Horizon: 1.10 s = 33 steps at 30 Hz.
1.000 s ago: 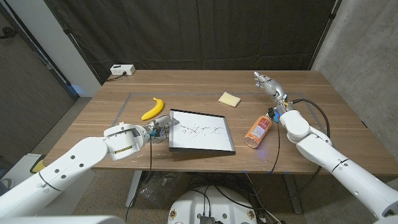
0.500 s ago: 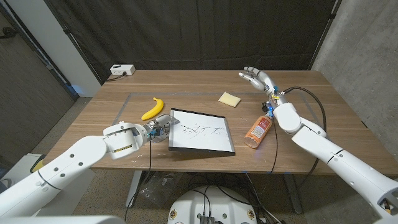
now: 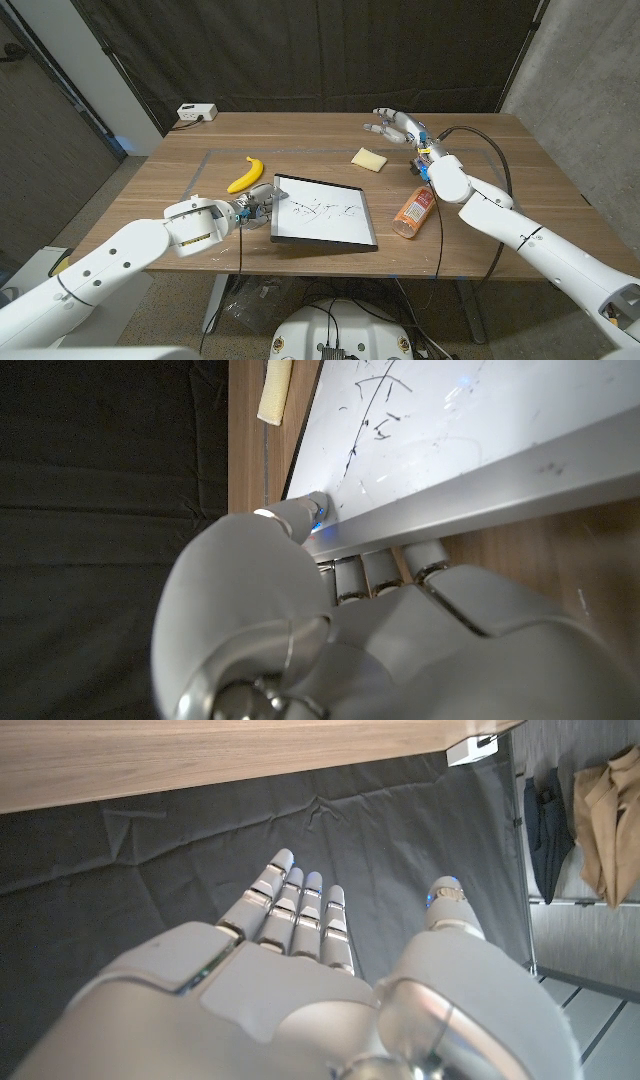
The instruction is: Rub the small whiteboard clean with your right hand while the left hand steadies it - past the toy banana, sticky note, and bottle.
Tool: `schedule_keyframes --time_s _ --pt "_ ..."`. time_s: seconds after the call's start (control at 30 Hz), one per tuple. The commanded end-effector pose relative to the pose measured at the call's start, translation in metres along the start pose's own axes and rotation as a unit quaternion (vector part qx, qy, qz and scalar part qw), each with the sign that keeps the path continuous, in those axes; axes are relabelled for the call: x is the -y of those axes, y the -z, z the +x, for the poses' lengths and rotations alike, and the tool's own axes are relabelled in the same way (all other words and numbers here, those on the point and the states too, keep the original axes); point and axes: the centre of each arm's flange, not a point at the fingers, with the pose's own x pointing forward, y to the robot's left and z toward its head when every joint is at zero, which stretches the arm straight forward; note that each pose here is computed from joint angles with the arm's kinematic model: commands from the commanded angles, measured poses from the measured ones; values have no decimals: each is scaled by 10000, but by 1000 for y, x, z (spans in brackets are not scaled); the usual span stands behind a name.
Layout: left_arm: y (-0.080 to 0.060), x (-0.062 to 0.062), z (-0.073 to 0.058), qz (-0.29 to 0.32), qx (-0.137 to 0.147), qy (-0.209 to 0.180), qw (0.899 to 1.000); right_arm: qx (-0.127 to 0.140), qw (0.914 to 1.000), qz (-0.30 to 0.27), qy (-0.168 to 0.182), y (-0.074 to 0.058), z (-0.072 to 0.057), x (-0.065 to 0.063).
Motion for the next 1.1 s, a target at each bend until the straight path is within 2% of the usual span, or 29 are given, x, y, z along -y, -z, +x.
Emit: schedule_keyframes --time_s 0.03,0.23,0.47,0.63,0.87,1.1 --pt "-4 2 0 85 -50 57 9999 130 9989 -449 -44 -13 9 -8" --pt "-4 3 0 72 -37 63 9999 112 9962 -868 -27 -14 13 -14" --pt "-4 3 1 11 -53 132 9999 -62 9912 -1322 -86 -13 20 -20" --pt "-5 2 -2 2 19 77 10000 -92 9869 -1608 36 -12 23 -24" --pt "-6 2 -7 16 174 0 9998 -121 9828 -1842 -79 -8 29 -31" --pt "-4 0 -10 -45 113 -56 9999 -104 9730 -2283 -329 -11 38 -39"
